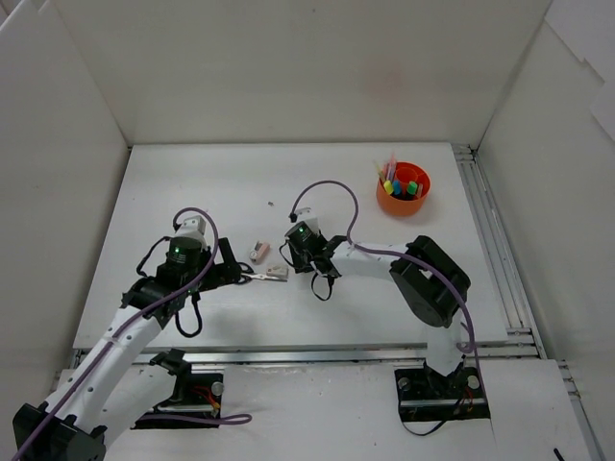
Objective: Sort the stationery into containers
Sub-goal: Pick up the stationery from the center of the board.
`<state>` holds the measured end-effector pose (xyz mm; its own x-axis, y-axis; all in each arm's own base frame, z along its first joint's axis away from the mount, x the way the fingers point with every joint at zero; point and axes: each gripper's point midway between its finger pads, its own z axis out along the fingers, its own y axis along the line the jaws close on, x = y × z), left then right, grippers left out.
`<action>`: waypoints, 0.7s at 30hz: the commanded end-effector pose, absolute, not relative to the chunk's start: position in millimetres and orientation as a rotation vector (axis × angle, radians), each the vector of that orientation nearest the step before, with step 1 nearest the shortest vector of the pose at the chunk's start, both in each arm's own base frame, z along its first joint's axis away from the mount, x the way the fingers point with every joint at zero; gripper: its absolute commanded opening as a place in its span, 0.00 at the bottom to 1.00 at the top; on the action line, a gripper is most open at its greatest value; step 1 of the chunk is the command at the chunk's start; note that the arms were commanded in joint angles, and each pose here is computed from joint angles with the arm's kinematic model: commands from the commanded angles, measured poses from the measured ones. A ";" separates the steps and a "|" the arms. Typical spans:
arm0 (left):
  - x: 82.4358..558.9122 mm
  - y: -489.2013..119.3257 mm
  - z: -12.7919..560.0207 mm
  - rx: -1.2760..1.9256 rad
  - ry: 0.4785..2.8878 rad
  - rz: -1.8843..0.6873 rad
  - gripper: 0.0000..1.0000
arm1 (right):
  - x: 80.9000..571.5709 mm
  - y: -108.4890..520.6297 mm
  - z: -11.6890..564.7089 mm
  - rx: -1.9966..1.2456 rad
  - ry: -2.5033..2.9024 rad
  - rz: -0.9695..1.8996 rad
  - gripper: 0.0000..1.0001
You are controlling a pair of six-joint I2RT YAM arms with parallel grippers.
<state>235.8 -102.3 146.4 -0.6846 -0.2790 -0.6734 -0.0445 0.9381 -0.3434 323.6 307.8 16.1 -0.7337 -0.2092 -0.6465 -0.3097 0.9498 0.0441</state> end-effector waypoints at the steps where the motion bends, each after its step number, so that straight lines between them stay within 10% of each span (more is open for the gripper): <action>1: 246.9 -101.8 156.5 -0.239 2.255 -0.373 1.00 | 332.6 314.8 25.5 -0.309 2.362 0.165 0.37; 5: 251.2 -101.6 154.2 -0.227 2.247 -0.360 0.99 | 330.6 318.9 22.9 -0.344 2.359 0.159 0.33; 10: 255.5 -102.8 153.6 -0.221 2.237 -0.360 1.00 | 335.2 320.8 30.8 -0.408 2.326 0.157 0.00; 21: 260.3 -100.8 163.9 -0.236 2.201 -0.353 1.00 | 411.4 201.2 193.2 -0.078 2.008 0.066 0.00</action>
<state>245.8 -99.3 139.9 -0.6702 -0.2759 -0.6891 -0.0607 0.9456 -0.3196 378.9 249.2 93.9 -0.6095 -0.1472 -0.7790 -0.2270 0.9739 -0.0065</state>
